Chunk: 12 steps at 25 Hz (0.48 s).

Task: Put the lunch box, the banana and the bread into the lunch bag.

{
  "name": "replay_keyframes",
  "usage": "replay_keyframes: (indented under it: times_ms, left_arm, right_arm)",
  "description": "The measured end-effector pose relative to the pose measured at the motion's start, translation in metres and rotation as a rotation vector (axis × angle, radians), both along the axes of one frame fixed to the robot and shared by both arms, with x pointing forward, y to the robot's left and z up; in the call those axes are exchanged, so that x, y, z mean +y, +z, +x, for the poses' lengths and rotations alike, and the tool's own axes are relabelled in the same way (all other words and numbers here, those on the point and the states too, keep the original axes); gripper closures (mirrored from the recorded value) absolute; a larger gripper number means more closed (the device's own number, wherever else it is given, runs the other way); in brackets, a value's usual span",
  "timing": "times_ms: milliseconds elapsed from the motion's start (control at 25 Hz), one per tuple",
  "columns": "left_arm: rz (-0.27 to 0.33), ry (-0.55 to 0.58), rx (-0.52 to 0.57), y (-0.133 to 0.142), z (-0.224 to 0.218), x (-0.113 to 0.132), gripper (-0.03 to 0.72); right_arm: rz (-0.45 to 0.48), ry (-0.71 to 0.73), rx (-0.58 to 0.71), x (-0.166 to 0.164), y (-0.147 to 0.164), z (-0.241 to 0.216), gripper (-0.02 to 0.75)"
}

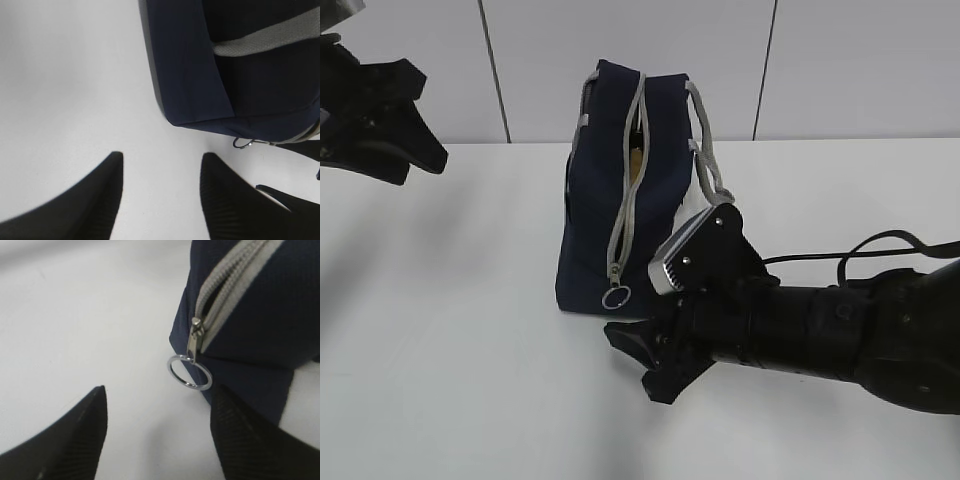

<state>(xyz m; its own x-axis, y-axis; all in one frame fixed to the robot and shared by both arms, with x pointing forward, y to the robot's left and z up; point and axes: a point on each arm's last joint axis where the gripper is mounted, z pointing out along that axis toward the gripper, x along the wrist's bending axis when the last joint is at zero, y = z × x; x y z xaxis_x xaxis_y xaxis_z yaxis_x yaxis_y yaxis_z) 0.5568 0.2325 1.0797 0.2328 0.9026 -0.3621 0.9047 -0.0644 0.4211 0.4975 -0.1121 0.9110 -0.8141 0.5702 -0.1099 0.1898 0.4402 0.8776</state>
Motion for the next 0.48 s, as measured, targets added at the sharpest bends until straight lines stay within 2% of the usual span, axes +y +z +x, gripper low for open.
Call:
replay_keyframes:
  times_ms: [480]
  left_arm:
    - [0.003, 0.007, -0.015, -0.003, 0.0042, 0.0002, 0.328]
  right_arm:
    - [-0.008, 0.01, 0.017, 0.0048, -0.0108, 0.0066, 0.261]
